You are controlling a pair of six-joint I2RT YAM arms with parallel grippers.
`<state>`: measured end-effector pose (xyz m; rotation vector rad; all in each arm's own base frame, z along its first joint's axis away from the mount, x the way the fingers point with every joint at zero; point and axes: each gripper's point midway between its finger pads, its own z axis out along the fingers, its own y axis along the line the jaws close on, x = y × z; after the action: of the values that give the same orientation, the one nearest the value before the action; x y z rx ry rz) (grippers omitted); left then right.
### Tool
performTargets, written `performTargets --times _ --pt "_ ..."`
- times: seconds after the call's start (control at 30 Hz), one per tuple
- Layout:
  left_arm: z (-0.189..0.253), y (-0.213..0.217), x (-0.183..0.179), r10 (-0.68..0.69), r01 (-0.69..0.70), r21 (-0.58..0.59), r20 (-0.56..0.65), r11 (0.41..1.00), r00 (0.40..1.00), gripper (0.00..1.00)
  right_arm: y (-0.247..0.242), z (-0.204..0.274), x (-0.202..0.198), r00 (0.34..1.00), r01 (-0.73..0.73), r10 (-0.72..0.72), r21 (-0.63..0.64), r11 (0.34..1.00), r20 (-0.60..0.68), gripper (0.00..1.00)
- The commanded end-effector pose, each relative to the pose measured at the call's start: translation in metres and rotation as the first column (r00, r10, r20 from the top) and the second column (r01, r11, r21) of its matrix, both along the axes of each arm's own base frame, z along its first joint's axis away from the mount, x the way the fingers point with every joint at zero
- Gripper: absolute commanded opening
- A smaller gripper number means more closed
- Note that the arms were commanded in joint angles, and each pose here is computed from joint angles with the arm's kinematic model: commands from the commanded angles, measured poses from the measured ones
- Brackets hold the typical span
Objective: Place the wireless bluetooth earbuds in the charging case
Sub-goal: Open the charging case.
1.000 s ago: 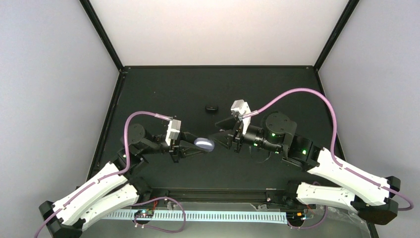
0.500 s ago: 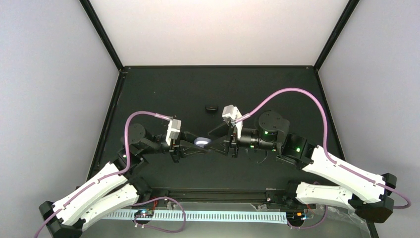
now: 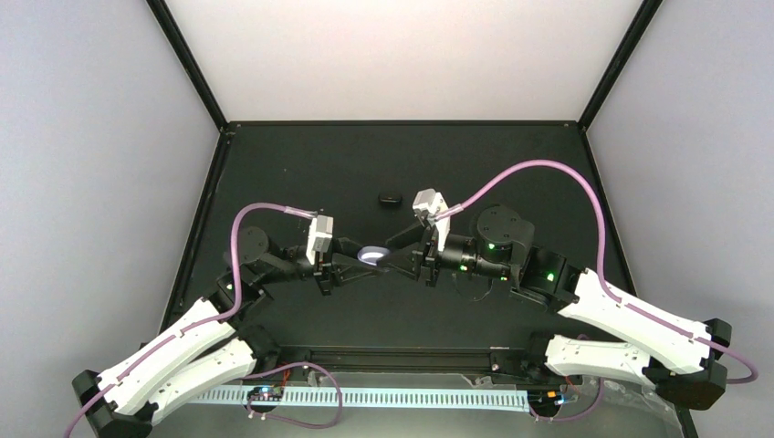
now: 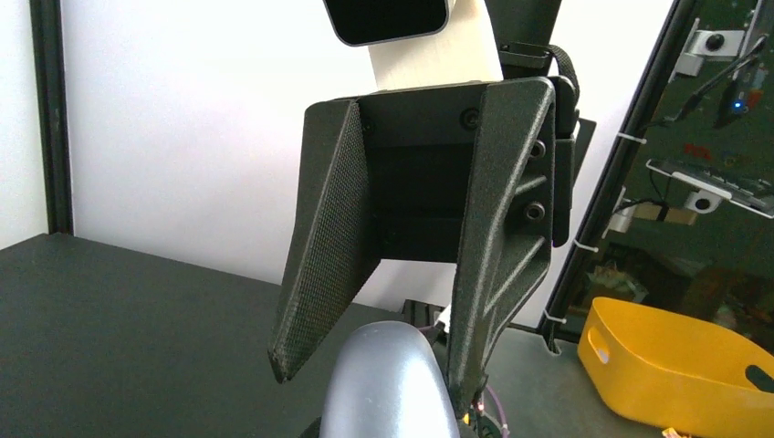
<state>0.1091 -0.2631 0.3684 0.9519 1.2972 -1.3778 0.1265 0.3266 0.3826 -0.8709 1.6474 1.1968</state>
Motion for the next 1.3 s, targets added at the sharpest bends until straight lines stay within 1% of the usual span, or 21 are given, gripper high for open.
performTargets --times 0.0,0.2,0.5,0.7,0.9,1.1,1.27 --pt "0.014 0.004 -0.020 -0.073 0.075 -0.038 0.065 0.996 0.995 0.02 -0.014 -0.011 0.034 0.983 0.182 -0.182 -0.033 0.983 -0.018 0.45" --pt "0.010 0.002 -0.015 -0.060 0.061 -0.032 0.041 0.998 0.997 0.02 -0.012 -0.011 0.034 0.983 0.179 -0.179 -0.028 0.984 -0.026 0.46" --pt "0.005 -0.001 -0.011 -0.064 0.064 -0.031 0.006 0.997 0.998 0.01 -0.019 -0.019 0.047 0.966 0.254 -0.256 -0.047 0.966 -0.041 0.46" --pt "0.004 -0.002 -0.009 -0.061 0.061 -0.031 -0.007 0.998 0.998 0.02 -0.021 -0.022 0.051 0.961 0.272 -0.274 -0.058 0.961 -0.043 0.46" --pt "0.002 -0.004 -0.006 -0.053 0.052 -0.035 -0.031 0.998 0.998 0.02 -0.019 -0.028 0.050 0.965 0.257 -0.261 -0.077 0.963 -0.038 0.48" --pt "-0.002 -0.005 -0.001 -0.049 0.044 -0.055 -0.093 0.997 0.994 0.02 -0.018 -0.037 0.052 0.962 0.264 -0.269 -0.113 0.958 -0.037 0.48" --pt "-0.008 -0.007 0.004 -0.032 0.026 -0.051 -0.136 0.998 0.990 0.02 -0.012 -0.034 0.039 0.984 0.176 -0.179 -0.098 0.979 -0.023 0.49"
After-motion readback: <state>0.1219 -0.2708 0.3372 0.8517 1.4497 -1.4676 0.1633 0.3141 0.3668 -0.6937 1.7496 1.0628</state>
